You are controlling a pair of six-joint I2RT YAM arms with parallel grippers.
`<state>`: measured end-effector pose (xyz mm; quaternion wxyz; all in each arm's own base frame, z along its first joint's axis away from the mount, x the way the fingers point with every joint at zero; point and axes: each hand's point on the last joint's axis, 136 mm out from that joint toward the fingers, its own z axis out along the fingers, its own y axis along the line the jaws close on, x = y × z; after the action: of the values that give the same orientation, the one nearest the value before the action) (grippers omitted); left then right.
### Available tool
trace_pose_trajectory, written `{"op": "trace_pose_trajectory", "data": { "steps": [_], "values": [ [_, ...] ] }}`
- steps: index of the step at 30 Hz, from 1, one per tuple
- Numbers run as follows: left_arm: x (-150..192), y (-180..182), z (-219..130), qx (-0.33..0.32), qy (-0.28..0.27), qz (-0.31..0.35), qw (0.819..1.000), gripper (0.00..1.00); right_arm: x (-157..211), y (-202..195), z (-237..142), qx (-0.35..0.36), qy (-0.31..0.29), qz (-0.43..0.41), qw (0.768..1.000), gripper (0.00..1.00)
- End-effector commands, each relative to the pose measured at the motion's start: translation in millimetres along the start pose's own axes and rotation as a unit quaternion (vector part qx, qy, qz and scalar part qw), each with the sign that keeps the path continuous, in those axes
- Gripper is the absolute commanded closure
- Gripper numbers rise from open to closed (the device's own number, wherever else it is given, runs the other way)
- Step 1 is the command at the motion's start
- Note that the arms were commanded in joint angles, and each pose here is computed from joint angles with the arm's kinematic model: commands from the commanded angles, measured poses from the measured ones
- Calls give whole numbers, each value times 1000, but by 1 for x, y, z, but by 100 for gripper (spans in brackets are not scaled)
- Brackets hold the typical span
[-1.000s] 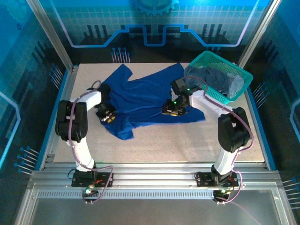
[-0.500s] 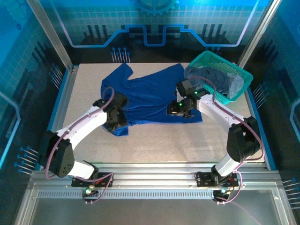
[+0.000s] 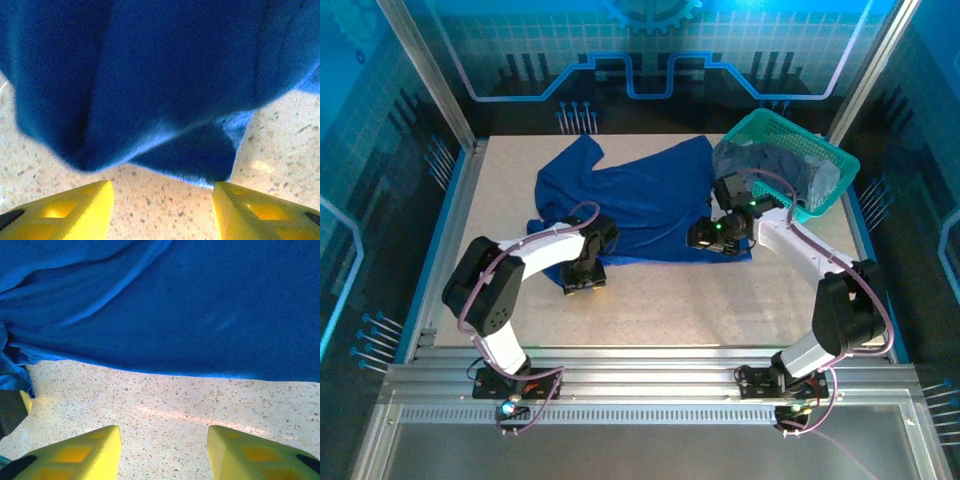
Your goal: Fold and stack the t-shirts
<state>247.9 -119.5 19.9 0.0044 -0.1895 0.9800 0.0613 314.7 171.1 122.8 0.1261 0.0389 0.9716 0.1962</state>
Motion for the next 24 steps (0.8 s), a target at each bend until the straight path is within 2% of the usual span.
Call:
{"op": "trace_pose_trajectory", "data": {
  "steps": [1,5,7,16,20,24],
  "values": [
    [-17,-17,-9,22,-35,22,999,43,0,1,-7,-15,-5,-2,1000,49],
    [-13,-16,4,12,-30,33,999,44,2,1,-4,-16,-1,-1,1000,49],
    [-13,-15,12,8,-31,40,999,47,2,1,-3,-18,1,1,1000,49],
    [-7,1,31,-29,-28,44,998,83,0,-3,-2,-9,-3,6,1000,49],
    [-7,19,15,-46,-49,39,997,100,-1,-21,-3,22,-11,27,999,50],
    [-7,47,-23,-56,-91,17,994,100,2,-63,-5,89,-19,85,992,51]
  ]
}}
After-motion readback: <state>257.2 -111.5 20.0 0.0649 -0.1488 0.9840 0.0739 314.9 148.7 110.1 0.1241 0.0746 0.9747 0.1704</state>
